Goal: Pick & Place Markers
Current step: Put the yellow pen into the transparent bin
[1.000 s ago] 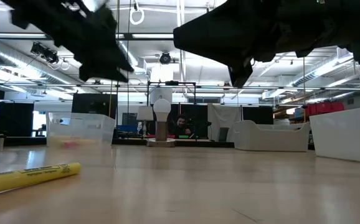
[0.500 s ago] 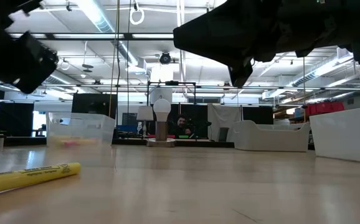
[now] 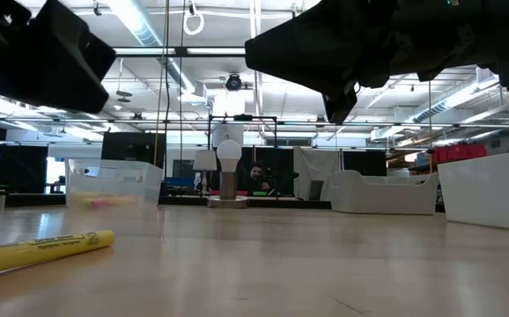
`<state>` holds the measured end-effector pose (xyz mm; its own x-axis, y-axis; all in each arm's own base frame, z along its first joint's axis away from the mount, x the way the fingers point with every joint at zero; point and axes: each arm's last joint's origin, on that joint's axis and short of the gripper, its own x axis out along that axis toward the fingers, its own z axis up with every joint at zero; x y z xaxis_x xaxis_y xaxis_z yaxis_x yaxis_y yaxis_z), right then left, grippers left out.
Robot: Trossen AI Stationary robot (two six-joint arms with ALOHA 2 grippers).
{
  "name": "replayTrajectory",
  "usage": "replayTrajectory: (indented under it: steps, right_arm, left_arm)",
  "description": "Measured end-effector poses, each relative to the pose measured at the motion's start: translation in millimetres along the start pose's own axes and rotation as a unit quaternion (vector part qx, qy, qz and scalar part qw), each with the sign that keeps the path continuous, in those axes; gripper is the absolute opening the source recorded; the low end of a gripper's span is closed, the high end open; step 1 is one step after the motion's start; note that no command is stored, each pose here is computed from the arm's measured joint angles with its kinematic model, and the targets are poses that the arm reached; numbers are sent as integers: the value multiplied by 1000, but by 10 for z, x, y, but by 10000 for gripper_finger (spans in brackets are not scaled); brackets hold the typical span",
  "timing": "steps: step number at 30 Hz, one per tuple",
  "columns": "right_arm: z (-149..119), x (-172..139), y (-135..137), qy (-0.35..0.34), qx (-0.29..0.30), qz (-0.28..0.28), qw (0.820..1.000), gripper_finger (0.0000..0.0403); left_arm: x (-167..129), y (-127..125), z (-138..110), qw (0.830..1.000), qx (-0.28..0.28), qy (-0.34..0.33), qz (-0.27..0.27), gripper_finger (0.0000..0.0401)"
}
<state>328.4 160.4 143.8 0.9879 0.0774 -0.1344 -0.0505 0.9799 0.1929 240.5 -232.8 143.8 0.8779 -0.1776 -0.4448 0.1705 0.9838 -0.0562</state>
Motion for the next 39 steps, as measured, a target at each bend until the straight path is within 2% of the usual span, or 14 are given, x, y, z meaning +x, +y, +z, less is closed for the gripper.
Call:
replayTrajectory:
  steps: [6,11,15,19,23,30,39]
  right_arm:
    - [-1,0,0,0,0,0,1000,47]
    - [-3,0,-1,1,-2,0,1000,47]
    - [-8,0,-1,4,-3,-1,1000,47]
    - [-16,-1,-2,8,-4,-1,1000,47]
    - [-17,-1,-3,8,-4,-1,1000,47]
    - [-22,-1,-4,10,-4,-2,1000,47]
    - [-24,-1,-5,12,-4,-2,1000,47]
  left_arm:
    - [156,-234,125,997,-24,77,14,223]
    - [224,-341,67,995,-27,92,16,258]
    - [298,-320,-53,994,-21,98,45,272]
    - [336,-296,-108,993,-10,83,87,269]
    - [362,-286,-165,991,-4,85,102,264]
    - [330,-207,-290,980,-40,127,150,264]
    - [172,-110,-316,962,-65,183,192,264]
